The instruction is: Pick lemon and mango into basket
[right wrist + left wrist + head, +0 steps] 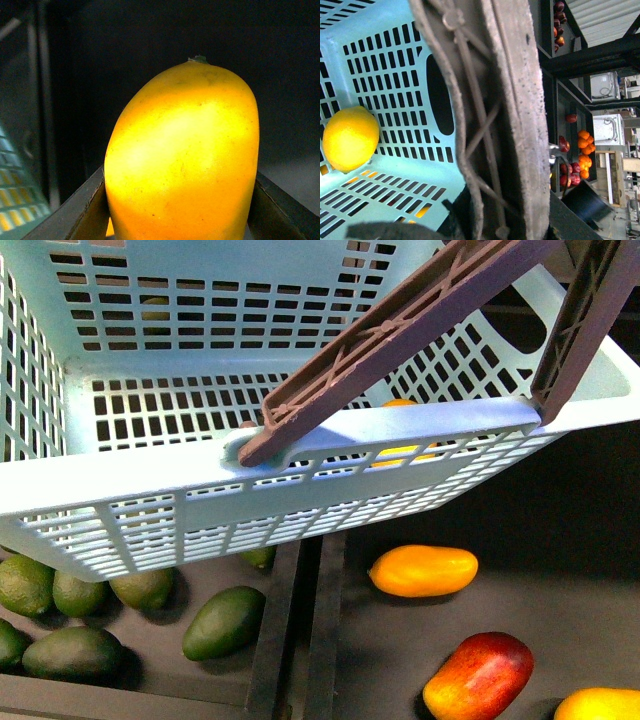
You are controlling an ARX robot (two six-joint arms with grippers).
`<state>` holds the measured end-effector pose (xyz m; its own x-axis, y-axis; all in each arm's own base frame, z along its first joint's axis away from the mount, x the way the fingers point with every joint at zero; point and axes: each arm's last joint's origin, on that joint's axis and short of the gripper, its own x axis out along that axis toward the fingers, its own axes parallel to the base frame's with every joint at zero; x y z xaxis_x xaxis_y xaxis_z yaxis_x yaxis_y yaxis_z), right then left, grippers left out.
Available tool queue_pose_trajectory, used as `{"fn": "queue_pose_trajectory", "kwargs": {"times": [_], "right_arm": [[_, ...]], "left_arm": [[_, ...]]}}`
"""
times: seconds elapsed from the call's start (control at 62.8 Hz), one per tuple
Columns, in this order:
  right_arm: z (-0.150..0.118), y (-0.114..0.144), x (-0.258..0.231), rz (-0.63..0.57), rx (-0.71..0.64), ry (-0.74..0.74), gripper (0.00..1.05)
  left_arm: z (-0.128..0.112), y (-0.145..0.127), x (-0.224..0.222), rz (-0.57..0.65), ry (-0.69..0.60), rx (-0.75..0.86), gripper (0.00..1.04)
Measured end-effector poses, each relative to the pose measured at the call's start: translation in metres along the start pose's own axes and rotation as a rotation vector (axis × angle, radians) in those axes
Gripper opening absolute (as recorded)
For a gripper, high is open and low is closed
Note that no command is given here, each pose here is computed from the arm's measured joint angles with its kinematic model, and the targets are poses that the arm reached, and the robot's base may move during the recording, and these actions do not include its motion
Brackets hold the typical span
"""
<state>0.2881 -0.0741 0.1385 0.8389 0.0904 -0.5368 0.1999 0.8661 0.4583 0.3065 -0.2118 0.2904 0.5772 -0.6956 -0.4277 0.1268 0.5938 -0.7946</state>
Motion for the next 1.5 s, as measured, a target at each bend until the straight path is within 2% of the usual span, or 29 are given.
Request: {"fn": "queue_pose_trajectory", "kwargs": {"times": [0.159,0.446,0.621,0.7,0.828,0.907,0.923,0.971,1.114,1.258,1.497], "right_arm": [[0.017,0.039,-0.023,0.112,-0.019,-0.092,0.63],[0.022,0.128,-0.023,0.3,-0.072,-0.127,0.62],[0.019,0.173,-0.009,0.337,-0.096,-0.124,0.62],[0.008,0.197,0.004,0.338,-0.12,-0.091,0.62],[-0.003,0.216,0.018,0.33,-0.121,-0.056,0.62],[-0.005,0.222,0.023,0.314,-0.115,-0.061,0.65],[-0.005,0.224,0.025,0.312,-0.11,-0.063,0.71],[-0.006,0.227,0.026,0.306,-0.096,-0.064,0.8],[-0.003,0.222,0.024,0.263,-0.076,-0.089,0.98],[0.002,0.202,0.014,0.192,-0.053,-0.109,0.96],[0.023,0.14,-0.041,-0.005,0.008,-0.238,0.96]], "left_arm": [[0.0,0.0,0.0,0.0,0.0,0.0,0.12],[0.0,0.0,0.0,0.0,0.0,0.0,0.12],[0.0,0.0,0.0,0.0,0.001,0.0,0.12],[0.0,0.0,0.0,0.0,0.0,0.0,0.12],[0.0,0.001,0.0,0.01,-0.012,-0.003,0.12],[0.003,0.003,0.0,0.023,-0.028,-0.016,0.12],[0.004,0.003,0.0,0.026,-0.032,-0.016,0.12],[0.005,0.004,-0.001,0.031,-0.04,-0.015,0.12],[0.005,0.004,-0.001,0.027,-0.033,-0.009,0.12],[0.001,0.002,0.0,0.005,-0.001,-0.006,0.12],[0.0,0.001,0.001,0.001,0.005,-0.012,0.12]]}}
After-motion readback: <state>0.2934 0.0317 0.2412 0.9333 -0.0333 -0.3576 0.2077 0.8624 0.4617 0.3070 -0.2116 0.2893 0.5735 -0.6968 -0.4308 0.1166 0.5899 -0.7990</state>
